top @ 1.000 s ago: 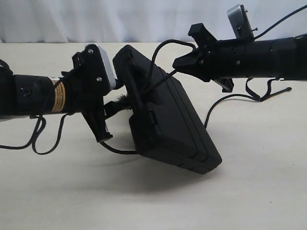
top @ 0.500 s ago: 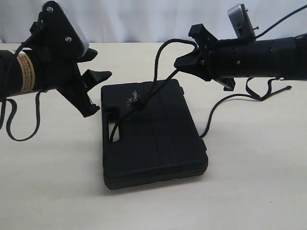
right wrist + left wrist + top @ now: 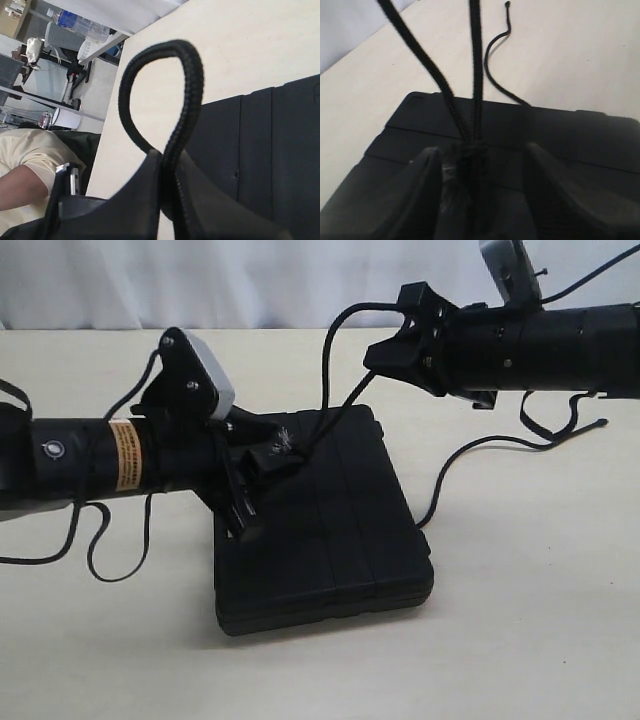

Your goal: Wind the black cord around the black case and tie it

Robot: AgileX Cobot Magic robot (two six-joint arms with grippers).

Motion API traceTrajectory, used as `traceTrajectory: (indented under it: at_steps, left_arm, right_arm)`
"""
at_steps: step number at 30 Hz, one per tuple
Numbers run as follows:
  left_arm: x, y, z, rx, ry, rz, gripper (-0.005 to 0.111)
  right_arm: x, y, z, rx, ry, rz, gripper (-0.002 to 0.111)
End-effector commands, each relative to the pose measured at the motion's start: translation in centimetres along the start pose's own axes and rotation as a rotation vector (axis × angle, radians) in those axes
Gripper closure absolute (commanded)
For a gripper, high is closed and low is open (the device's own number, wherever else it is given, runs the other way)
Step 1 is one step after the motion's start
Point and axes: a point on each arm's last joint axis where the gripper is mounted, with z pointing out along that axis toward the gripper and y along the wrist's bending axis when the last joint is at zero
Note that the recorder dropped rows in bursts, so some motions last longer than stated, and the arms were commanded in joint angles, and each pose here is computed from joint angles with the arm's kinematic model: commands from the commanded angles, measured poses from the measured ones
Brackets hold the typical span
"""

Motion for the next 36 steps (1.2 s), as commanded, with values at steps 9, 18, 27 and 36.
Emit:
traceTrajectory:
  at_steps: [9, 18, 27, 36]
  left_arm:
    - [2.0, 0.0, 2.8, 0.017, -0.140, 0.006, 0.059]
    - [3.3, -0.1, 4.0, 0.027, -0.163, 0.043, 0.090]
    - [3.4, -0.1, 4.0, 0.023, -0.149, 0.068, 0.107]
    - [3.4, -0.1, 4.0, 0.024, -0.149, 0.090, 0.107]
  right_arm:
    - [0.0, 0.1, -0.3, 0.007, 0.017, -0.063, 0.104]
    - [0.0, 0.1, -0.3, 0.008, 0.017, -0.063, 0.104]
    - [-0.1, 0.2, -0.7, 0.018, 0.006, -0.066, 0.052]
    - [-3.0, -2.8, -10.7, 0.404, -0.086, -0.116, 0.038]
